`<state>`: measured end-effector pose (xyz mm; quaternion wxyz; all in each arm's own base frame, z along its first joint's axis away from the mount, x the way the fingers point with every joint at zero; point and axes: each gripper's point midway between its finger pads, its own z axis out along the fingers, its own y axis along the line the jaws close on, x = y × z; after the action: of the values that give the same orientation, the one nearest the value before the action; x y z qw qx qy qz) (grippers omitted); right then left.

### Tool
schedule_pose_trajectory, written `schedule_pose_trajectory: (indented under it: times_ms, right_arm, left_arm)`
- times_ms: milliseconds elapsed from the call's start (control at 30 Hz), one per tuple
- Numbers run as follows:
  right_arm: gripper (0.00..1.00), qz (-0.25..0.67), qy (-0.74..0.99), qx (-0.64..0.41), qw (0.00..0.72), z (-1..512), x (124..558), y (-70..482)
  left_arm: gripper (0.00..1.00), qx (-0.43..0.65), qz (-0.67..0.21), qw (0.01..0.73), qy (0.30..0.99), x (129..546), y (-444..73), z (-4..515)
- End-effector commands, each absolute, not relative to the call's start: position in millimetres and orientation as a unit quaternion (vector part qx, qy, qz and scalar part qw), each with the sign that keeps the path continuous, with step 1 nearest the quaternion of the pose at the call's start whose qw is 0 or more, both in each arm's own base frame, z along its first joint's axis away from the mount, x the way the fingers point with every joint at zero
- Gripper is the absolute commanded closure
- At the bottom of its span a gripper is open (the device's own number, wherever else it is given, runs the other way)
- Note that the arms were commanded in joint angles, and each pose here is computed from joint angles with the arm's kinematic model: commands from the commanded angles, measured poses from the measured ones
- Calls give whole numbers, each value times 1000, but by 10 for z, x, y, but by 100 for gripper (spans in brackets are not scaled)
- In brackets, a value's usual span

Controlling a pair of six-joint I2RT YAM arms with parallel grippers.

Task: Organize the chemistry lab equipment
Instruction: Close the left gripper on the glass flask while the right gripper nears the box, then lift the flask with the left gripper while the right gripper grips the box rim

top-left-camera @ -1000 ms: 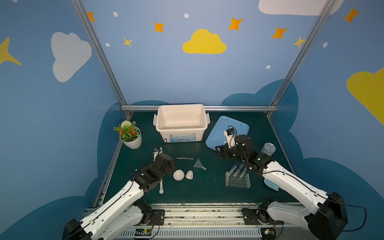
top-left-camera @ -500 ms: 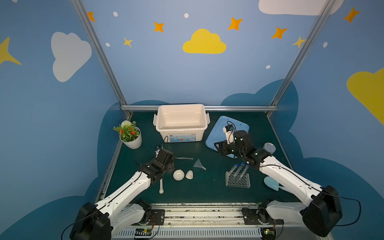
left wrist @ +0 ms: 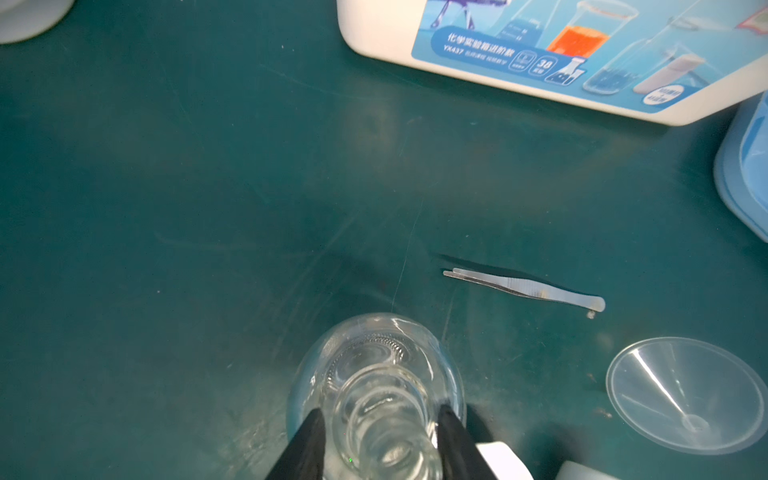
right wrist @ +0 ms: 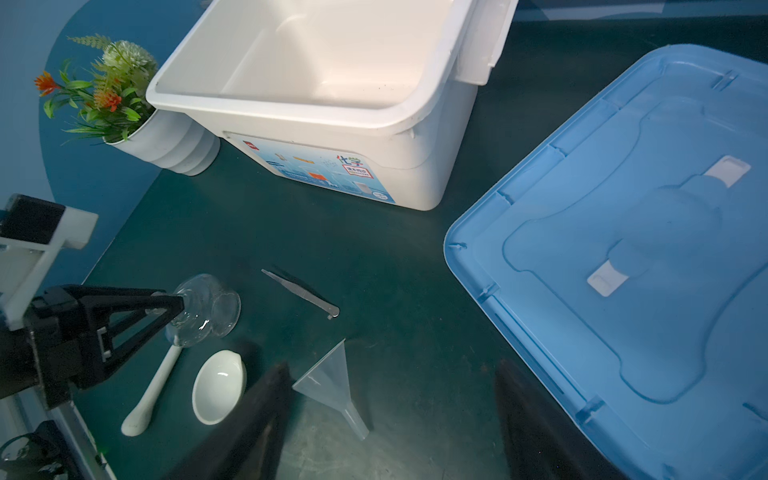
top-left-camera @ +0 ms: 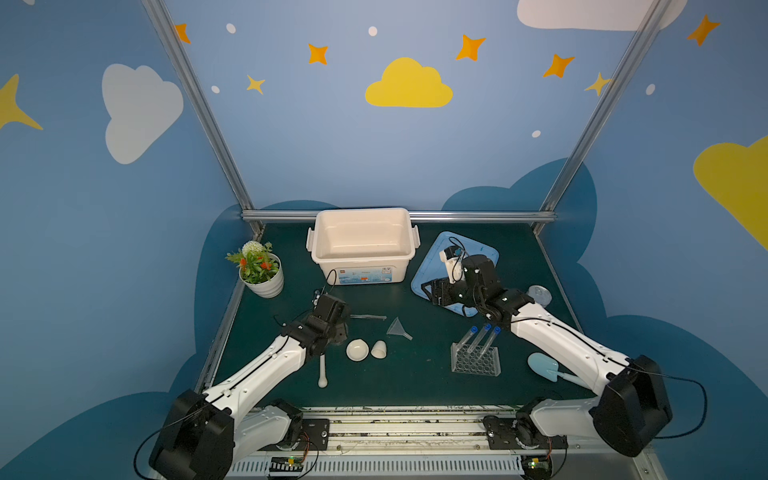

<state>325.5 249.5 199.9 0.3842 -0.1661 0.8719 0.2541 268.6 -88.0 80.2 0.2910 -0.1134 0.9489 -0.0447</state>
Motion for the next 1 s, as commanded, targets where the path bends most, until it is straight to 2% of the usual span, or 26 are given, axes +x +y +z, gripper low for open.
schedule_pose_trajectory:
  times_ms: [0,333,600,667,967]
  right_arm:
    - [21,280,857,-161,401,2214,3362,2561]
    - [20,290,869,-143,373,2155,3552,2599]
    - [20,295,876,-140,355,2107,3643,2633]
    - [20,293,876,-141,357,2091,3681,2634]
    - [20,304,883,-129,334,2107,3945,2710]
  left_arm:
    - [62,-111,-50,295,948,2767,-909,873]
    - [75,-93,-46,292,951,2874,-948,914]
    - [90,-91,-38,283,954,2871,-930,919]
    - [97,-90,-37,288,953,2889,-930,955]
    - [97,-76,-28,292,953,2957,-932,1116]
